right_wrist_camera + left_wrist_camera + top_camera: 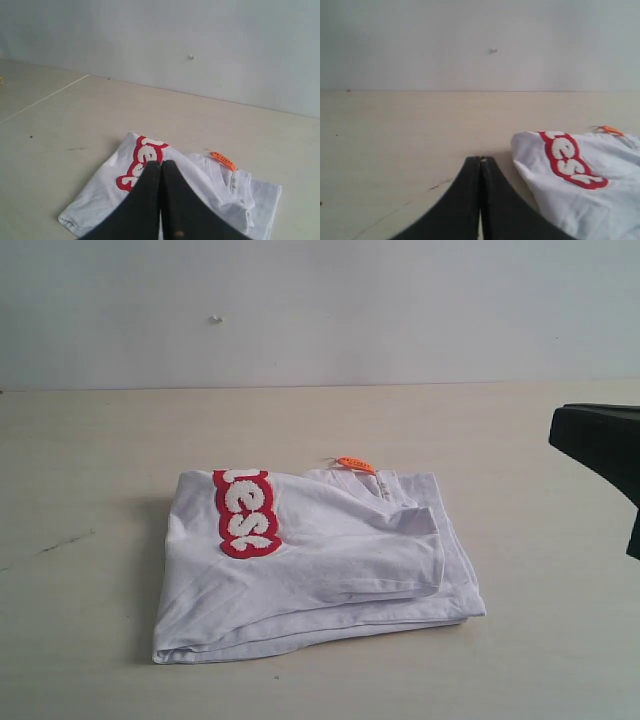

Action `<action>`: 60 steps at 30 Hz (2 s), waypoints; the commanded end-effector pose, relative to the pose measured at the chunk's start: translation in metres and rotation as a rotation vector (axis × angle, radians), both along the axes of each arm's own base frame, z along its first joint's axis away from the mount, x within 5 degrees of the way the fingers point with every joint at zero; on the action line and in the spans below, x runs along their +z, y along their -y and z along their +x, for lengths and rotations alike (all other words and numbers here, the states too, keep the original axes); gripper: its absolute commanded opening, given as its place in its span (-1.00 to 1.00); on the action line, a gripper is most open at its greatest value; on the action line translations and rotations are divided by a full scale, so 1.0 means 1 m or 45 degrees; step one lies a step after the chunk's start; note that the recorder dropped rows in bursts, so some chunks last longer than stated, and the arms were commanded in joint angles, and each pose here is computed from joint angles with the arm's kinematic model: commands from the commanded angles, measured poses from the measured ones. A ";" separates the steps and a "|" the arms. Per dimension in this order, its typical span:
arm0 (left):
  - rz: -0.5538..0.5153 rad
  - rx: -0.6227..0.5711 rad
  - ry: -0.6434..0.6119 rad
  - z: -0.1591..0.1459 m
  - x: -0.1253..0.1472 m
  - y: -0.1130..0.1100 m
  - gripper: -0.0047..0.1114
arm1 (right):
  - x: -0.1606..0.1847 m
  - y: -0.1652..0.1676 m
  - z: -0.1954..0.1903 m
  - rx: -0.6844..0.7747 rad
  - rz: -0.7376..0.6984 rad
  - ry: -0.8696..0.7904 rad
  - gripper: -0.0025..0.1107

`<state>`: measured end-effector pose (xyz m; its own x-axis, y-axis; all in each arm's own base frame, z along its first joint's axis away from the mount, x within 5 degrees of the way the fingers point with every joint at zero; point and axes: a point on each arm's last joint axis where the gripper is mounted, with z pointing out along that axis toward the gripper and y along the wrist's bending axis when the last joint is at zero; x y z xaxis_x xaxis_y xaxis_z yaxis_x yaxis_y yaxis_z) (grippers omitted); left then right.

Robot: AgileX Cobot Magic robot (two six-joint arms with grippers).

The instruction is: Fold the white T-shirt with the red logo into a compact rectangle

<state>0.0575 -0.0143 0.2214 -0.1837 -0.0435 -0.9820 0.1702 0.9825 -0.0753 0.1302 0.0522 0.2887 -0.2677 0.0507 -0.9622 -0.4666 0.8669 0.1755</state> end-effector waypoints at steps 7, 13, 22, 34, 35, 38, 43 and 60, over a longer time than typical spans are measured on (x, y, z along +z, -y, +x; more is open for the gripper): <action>-0.146 0.212 0.098 -0.003 -0.013 -0.014 -0.92 | 0.000 -0.001 -0.002 0.020 0.009 -0.001 -0.96; -0.065 0.166 0.227 -0.001 -0.015 -0.012 -0.92 | 0.000 -0.001 -0.002 0.023 0.009 -0.001 -0.96; 0.059 0.173 0.139 -0.001 -0.023 -0.013 -0.92 | -0.001 -0.001 -0.002 0.024 0.005 -0.001 -0.96; 0.173 0.186 -0.055 -0.003 -0.037 -0.016 -0.92 | -0.001 -0.001 -0.002 0.024 0.005 -0.001 -0.96; 0.171 0.186 -0.056 -0.003 -0.037 -0.016 -0.92 | -0.001 -0.001 -0.002 0.024 0.005 -0.001 -0.96; 0.162 0.185 -0.057 -0.003 -0.037 -0.016 -0.92 | -0.001 -0.001 -0.002 0.024 0.005 -0.001 -0.96; 0.146 0.187 -0.067 -0.004 -0.038 -0.015 -0.92 | -0.001 -0.001 -0.002 0.024 0.005 -0.001 -0.96; 0.264 0.125 -0.089 -0.004 -0.040 -0.013 -0.92 | -0.001 -0.001 -0.002 0.024 0.005 -0.001 -0.96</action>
<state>0.0535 -0.0008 0.1819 -0.2622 0.1410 -0.9547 0.0713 0.9894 0.1265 0.1292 0.0538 0.2886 -0.2718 0.0482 -0.9611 -0.4839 0.8565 0.1798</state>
